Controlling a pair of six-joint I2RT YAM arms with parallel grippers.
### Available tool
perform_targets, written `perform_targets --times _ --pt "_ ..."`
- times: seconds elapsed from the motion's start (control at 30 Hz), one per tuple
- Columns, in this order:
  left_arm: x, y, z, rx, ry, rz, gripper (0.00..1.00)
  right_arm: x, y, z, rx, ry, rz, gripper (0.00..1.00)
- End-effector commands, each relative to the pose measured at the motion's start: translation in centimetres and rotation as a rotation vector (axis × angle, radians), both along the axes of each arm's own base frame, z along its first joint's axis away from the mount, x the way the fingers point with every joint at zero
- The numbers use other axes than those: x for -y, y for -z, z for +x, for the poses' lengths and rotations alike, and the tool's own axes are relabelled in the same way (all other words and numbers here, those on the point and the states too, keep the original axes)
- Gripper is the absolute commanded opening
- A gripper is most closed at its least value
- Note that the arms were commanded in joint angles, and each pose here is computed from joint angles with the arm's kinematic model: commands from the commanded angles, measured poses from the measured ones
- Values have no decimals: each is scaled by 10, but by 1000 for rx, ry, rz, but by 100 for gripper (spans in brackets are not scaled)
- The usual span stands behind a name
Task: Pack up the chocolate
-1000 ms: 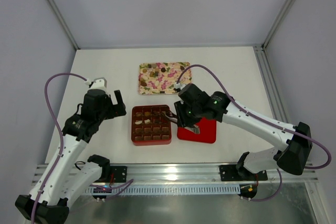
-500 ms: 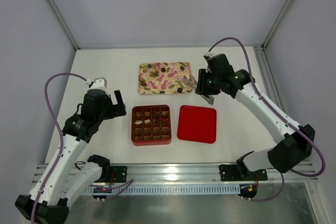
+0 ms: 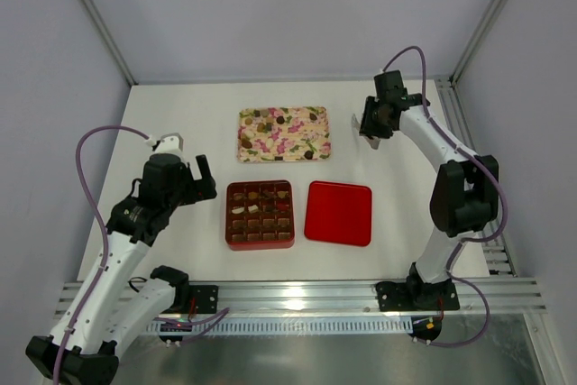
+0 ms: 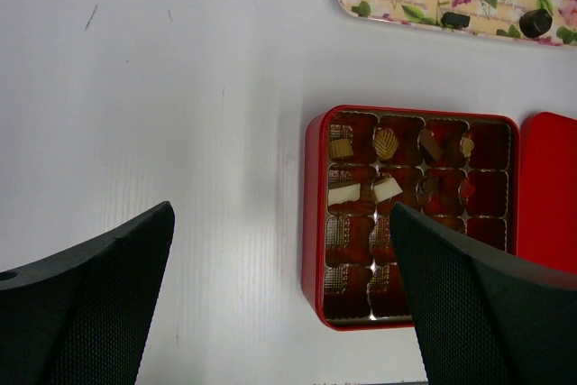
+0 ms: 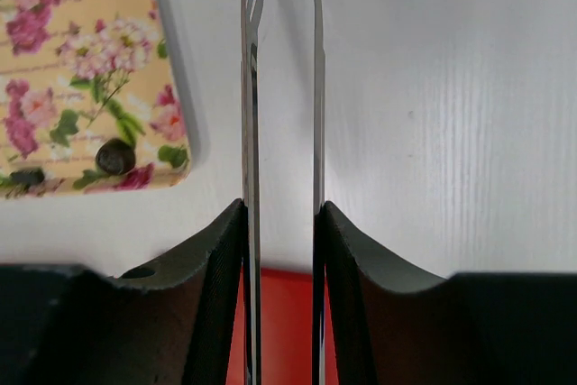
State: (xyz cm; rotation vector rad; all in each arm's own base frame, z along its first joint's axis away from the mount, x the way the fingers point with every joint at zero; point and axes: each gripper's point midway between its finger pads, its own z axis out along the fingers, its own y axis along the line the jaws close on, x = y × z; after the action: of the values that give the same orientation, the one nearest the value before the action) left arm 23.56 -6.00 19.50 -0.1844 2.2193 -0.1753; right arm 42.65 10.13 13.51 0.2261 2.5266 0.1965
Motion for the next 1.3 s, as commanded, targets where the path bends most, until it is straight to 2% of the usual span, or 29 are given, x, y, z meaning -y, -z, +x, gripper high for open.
perform_targets --times 0.0,0.37,0.5,0.73,0.97,1.13,1.27 --pt "2 -9 3 38 -1 -20 100 28 -23 35 124 70 -67 41" --pt "5 -9 3 36 15 -31 100 86 56 33 -100 151 -104 48" --pt "5 -9 3 35 16 -32 100 92 74 31 -161 149 -87 52" --pt "6 -8 3 33 20 -33 100 93 95 28 -241 131 -93 63" --pt "7 -8 3 32 29 -34 100 95 98 23 -253 134 -101 81" --pt "7 -10 2 38 29 -35 100 95 74 25 -204 150 -94 86" --pt "5 -14 3 50 17 -35 100 92 34 26 -113 170 -65 86"
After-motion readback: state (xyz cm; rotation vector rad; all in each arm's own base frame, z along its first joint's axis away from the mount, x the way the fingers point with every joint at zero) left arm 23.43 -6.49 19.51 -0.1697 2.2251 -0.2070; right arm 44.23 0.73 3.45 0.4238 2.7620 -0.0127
